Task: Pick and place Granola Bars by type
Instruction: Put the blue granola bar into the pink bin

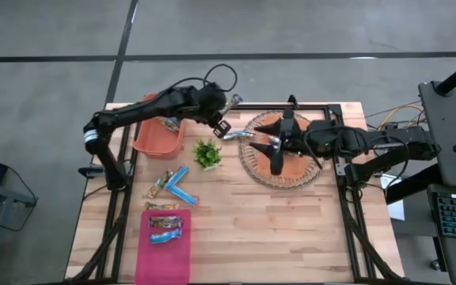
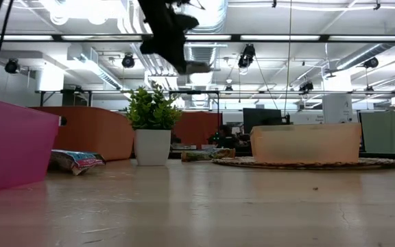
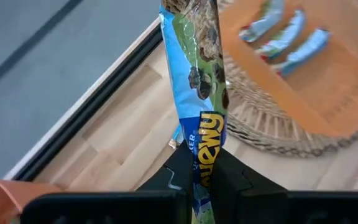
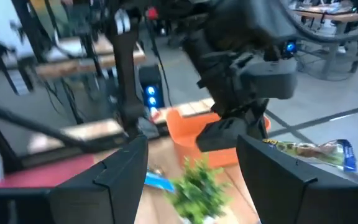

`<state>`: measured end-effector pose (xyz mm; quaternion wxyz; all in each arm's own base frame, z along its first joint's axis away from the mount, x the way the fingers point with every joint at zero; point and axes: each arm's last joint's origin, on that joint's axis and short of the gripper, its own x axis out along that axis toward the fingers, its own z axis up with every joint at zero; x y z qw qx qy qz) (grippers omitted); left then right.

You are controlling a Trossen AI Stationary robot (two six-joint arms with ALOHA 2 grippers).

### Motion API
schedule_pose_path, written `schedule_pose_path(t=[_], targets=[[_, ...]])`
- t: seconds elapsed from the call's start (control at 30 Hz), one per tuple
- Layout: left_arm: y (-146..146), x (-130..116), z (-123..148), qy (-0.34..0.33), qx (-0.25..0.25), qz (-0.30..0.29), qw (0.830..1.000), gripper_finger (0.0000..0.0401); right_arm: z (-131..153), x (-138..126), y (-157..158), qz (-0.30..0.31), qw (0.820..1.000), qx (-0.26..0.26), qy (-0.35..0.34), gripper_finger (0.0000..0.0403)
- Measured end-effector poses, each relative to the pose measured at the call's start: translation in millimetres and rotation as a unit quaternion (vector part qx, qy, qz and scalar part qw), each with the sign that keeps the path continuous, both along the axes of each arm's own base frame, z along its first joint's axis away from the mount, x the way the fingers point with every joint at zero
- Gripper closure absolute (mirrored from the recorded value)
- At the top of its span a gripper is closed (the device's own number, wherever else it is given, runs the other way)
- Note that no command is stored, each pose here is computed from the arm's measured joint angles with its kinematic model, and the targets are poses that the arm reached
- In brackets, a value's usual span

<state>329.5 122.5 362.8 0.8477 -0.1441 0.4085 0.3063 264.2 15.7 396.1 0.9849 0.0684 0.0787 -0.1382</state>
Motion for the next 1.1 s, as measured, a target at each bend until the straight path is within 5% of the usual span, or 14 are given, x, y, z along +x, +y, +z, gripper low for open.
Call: schedule_pose_path(t=[0.4,1.1], targets=[[-48,-48,5,-0.056,0.029,-0.065,0.996,0.0391,17,3,0,-0.003,0.993,0.05,-0.103,0.017],[-140,-149,-30,-0.119,0.014,-0.157,0.98,0.0392,8,11,1,-0.005,0.995,0.057,-0.086,0.017]])
